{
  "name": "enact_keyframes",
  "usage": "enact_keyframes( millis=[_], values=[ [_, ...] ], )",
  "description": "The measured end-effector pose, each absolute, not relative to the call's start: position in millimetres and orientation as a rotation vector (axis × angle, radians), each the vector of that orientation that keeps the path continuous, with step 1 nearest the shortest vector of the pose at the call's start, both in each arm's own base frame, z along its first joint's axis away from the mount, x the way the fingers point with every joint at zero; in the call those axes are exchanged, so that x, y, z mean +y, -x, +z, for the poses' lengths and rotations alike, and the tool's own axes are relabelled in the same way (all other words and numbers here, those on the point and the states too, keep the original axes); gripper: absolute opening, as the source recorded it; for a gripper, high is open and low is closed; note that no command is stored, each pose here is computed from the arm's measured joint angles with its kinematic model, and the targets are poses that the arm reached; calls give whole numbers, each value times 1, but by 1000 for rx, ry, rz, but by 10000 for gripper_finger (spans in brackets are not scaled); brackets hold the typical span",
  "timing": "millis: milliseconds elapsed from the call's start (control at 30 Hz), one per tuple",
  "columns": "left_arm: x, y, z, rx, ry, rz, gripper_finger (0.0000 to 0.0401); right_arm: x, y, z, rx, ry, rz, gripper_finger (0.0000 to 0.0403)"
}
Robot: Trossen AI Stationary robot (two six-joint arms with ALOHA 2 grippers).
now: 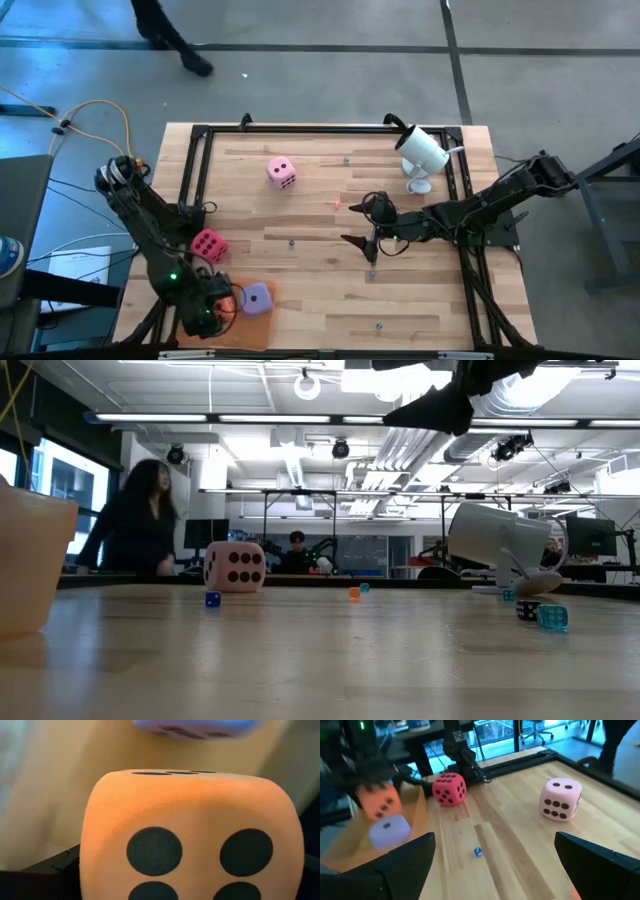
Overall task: Pick & Place Dice
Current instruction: Put the large orange dice into the orange bin
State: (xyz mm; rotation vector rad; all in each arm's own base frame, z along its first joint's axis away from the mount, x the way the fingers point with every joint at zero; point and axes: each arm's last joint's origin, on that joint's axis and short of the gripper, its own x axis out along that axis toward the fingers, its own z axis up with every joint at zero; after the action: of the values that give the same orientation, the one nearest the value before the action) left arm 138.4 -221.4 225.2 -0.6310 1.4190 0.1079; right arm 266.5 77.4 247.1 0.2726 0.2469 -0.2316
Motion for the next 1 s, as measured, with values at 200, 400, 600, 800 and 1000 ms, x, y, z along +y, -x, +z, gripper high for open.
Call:
enact_keyframes(
  millis=[200, 400, 600, 800, 1000],
  values=[
    [-223, -154, 208, 1421, 510, 76, 400, 78, -267, 248, 242, -318, -202, 398],
    [-211, -171, 209, 1467, 563, 68, 400, 79, -267, 248, 242, -317, -183, 398],
    [-199, -179, 223, 1488, 639, -23, 400, 81, -267, 248, 258, -308, -128, 398],
    [-200, -173, 229, 1342, 532, -23, 400, 84, -267, 248, 288, -324, -16, 398],
    [-211, -160, 229, 1255, 442, -22, 400, 88, -266, 248, 303, -325, 46, 398]
  ],
)
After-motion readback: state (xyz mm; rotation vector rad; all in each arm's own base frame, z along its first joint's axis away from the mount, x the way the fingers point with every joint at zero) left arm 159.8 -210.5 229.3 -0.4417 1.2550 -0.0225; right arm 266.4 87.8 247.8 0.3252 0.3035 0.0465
